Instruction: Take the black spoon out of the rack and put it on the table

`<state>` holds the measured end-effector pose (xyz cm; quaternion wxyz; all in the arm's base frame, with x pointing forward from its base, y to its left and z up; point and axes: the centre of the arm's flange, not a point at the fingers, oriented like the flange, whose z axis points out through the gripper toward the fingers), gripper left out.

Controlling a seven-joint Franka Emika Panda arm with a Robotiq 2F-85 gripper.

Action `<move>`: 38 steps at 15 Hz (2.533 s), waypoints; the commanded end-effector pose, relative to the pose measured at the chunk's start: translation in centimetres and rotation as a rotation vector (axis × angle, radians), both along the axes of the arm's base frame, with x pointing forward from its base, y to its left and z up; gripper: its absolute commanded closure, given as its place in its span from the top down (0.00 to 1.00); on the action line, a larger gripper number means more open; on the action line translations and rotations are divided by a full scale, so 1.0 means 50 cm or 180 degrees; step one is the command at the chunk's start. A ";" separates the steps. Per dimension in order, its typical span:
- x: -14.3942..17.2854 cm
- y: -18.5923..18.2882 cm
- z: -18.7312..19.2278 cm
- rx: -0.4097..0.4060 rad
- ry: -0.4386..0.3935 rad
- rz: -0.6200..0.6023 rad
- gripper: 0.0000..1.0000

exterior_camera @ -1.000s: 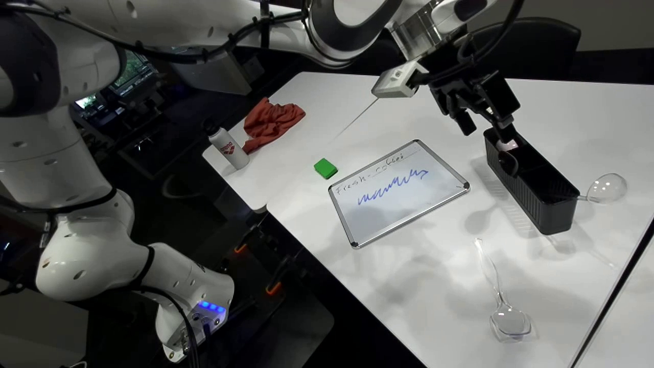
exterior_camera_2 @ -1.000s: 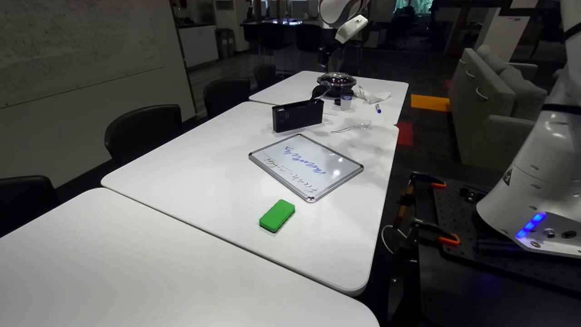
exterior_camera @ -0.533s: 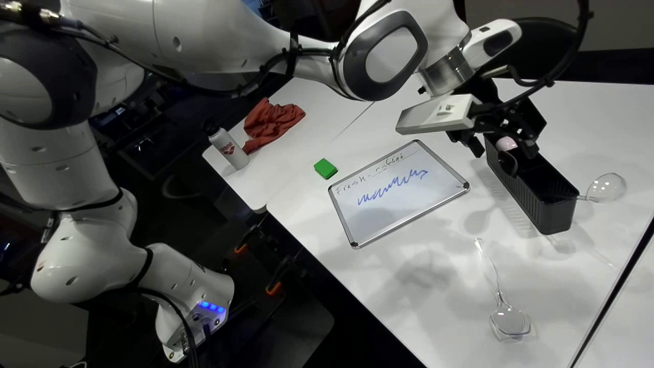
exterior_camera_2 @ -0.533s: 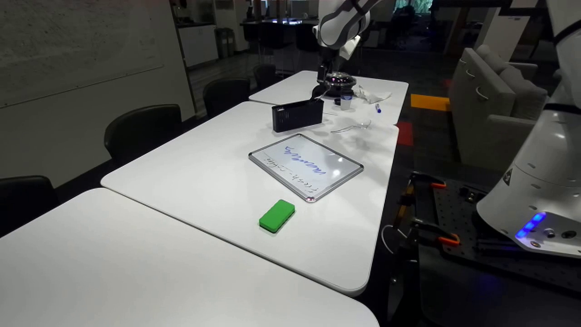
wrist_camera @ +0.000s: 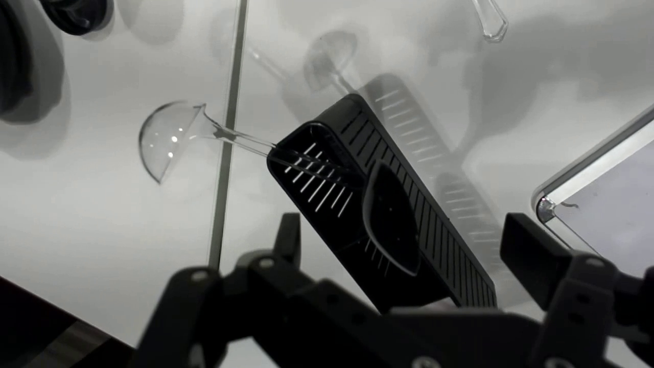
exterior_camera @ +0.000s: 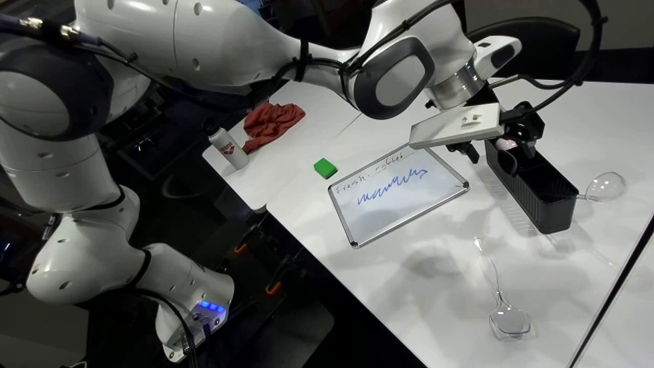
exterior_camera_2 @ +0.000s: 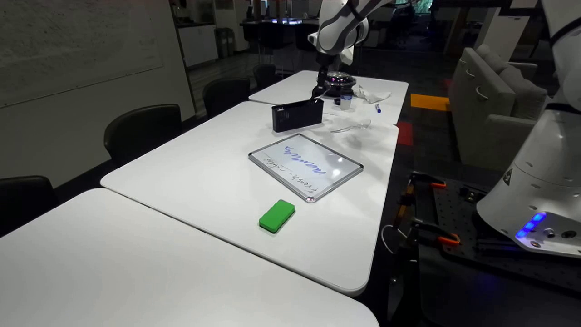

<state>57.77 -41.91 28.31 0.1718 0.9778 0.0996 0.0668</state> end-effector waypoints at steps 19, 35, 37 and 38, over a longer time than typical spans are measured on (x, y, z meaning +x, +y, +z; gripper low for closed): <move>0.011 0.015 0.054 -0.0361 -0.0326 0.0240 0.02; -0.176 0.076 0.303 0.0109 -0.0556 -0.0519 0.02; -0.210 0.073 0.295 0.0301 -0.0537 -0.0566 0.02; -0.223 0.073 0.288 0.0380 -0.0533 -0.0628 0.02</move>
